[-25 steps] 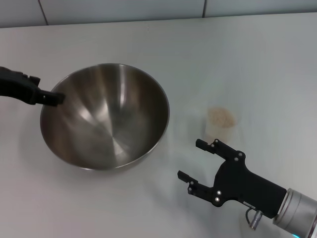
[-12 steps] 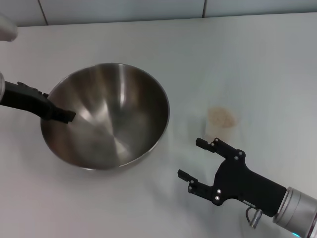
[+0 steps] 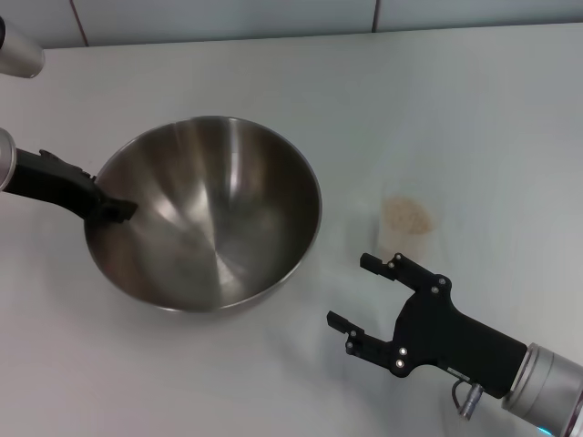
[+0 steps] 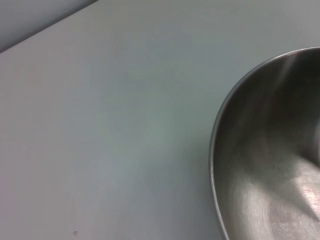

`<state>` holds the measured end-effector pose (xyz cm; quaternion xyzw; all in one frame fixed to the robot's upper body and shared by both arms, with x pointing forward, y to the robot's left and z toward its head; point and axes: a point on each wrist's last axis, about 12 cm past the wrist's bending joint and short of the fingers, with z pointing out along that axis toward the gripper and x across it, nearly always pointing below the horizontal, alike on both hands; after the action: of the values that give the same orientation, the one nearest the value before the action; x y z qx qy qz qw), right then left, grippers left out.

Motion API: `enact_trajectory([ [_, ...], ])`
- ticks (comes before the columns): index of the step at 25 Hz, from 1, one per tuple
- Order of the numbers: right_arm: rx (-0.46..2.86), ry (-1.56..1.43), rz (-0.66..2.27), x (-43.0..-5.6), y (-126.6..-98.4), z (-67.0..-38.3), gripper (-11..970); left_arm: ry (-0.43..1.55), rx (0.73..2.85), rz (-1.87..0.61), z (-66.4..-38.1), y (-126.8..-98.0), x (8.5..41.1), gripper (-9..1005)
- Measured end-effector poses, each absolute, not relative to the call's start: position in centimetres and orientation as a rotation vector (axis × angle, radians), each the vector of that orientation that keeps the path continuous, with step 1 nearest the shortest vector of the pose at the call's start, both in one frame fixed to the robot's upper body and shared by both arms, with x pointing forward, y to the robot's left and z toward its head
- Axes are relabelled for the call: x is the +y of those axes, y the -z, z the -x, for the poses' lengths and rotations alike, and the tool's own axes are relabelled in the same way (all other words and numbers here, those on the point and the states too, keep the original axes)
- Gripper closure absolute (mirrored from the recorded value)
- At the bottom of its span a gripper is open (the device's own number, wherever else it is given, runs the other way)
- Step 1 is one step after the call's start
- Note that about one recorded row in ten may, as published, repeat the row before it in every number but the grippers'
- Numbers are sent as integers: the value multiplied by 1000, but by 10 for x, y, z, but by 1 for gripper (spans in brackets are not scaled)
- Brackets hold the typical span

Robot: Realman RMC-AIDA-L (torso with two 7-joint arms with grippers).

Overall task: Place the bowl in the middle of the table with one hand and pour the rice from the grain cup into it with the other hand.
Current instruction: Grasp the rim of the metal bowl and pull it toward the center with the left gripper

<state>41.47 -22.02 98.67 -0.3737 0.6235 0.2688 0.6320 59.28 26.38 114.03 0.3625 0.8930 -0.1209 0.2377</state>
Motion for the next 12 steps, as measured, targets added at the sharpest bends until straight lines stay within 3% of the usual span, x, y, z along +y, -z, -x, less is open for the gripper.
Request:
enact_trajectory([
  [2,1427,-615,855,-220,-987,-415,197,332,2446,-994,-593,-1141,264,402],
  [12,1427,-615,855,-220,-987,-415,197,360,2450,-1025,-595,-1145,259,766],
])
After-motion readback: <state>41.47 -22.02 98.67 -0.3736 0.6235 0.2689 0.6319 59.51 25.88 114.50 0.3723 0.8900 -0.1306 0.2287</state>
